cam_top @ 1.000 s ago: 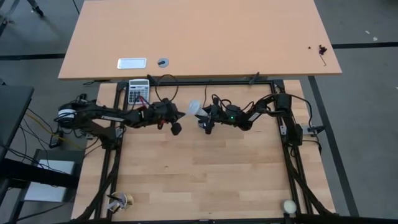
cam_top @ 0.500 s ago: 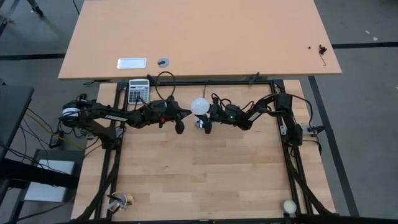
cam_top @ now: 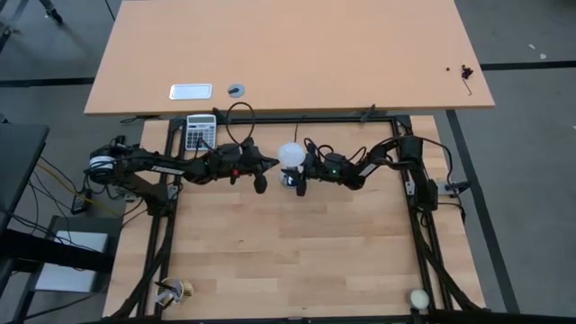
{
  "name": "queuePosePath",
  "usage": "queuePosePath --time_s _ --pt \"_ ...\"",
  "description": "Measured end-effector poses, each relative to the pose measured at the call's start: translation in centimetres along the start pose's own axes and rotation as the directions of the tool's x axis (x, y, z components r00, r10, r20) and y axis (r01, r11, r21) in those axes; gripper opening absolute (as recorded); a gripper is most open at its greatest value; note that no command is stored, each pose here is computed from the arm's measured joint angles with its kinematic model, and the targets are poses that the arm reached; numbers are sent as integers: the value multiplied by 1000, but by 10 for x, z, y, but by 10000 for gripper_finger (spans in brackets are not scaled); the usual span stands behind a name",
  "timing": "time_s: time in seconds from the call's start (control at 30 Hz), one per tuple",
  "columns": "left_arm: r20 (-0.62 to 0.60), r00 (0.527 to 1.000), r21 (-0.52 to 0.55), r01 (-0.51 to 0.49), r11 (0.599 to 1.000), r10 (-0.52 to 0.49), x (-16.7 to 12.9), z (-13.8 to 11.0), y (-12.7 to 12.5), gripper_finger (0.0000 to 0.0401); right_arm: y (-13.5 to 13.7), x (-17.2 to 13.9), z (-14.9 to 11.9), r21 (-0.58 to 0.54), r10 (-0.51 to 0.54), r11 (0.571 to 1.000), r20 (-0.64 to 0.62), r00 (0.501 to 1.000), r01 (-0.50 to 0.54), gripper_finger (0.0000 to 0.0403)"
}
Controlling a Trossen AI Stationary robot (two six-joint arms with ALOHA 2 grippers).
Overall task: Screw lightbulb
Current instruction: Insert the lightbulb into the lamp
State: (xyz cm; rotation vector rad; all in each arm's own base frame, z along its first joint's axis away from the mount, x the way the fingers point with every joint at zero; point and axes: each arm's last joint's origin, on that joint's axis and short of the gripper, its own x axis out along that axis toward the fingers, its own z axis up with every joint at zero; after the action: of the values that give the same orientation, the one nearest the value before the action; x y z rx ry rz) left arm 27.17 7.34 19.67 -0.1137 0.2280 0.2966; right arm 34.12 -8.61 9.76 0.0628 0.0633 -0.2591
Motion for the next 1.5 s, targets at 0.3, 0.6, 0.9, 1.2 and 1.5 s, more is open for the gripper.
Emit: queuePosePath --time_s 0.3,0.6,0.9,1.2,1.5 --pt "-2 1000 3 10 1000 -10 0 0 -1 0 1 -2 11 4 -13 1000 -28 1000 13 219" --pt "-4 1000 3 20 1000 -20 0 0 -1 0 1 -5 25 3 -20 1000 -39 999 20 233" --pt "-6 1000 4 23 1000 -23 0 -1 -1 0 2 -6 32 2 -20 1000 -20 1000 21 237" --pt "-6 1000 4 24 1000 -24 0 -1 -1 0 2 -6 28 -49 -22 999 -58 998 20 229" --pt "-5 1000 9 25 1000 -25 0 -1 -1 0 1 -5 25 -112 -51 993 -77 996 43 227"
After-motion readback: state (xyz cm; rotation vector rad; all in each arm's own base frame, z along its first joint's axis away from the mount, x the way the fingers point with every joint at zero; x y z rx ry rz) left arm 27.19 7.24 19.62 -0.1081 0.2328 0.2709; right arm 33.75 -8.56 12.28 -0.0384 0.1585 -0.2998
